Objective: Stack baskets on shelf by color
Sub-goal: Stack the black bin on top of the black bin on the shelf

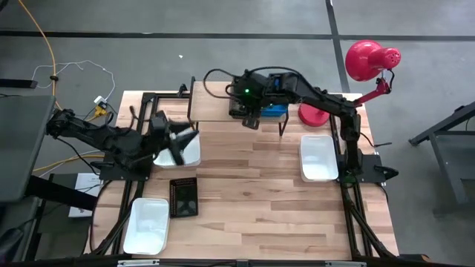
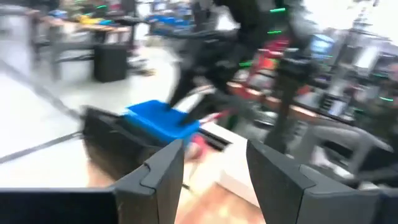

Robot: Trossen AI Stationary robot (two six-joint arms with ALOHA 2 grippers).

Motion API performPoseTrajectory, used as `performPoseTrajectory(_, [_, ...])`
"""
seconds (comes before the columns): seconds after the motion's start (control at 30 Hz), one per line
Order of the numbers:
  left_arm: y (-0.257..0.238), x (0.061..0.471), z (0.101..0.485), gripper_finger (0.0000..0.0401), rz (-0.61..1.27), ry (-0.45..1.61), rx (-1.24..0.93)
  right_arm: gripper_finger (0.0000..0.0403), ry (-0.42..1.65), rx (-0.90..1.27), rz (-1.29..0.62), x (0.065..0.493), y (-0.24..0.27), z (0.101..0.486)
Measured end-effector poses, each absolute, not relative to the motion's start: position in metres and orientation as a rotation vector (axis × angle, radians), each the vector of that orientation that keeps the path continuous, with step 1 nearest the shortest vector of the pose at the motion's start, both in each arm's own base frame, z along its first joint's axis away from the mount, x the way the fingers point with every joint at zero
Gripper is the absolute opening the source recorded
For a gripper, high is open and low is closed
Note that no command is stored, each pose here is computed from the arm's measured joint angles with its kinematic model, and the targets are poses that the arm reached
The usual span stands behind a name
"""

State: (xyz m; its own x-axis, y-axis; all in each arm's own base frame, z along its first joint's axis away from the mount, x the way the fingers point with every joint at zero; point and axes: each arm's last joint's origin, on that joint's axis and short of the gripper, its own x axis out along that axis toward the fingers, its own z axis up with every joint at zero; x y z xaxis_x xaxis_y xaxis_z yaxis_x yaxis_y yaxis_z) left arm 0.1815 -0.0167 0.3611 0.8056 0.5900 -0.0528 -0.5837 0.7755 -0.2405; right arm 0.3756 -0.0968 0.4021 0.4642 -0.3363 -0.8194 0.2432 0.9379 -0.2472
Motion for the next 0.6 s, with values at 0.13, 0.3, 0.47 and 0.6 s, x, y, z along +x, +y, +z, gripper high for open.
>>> performPoseTrajectory(0.13, [0.011,0.196,0.376,0.0157,0.662,-0.033,-0.286,0.0153,1.031,-0.064,-0.363,0.364,-0.100,0.410])
performPoseTrajectory(0.3, [0.055,0.225,0.373,0.0134,0.712,0.126,-0.300,0.0153,0.990,-0.033,-0.376,0.349,-0.096,0.425])
performPoseTrajectory(0.47, [0.101,0.253,0.355,0.0089,0.732,0.247,-0.330,0.0153,0.917,0.018,-0.379,0.330,-0.086,0.446])
performPoseTrajectory(0.6, [0.133,0.267,0.328,0.0024,0.805,0.350,-0.344,0.0153,0.888,0.056,-0.378,0.316,-0.074,0.458])
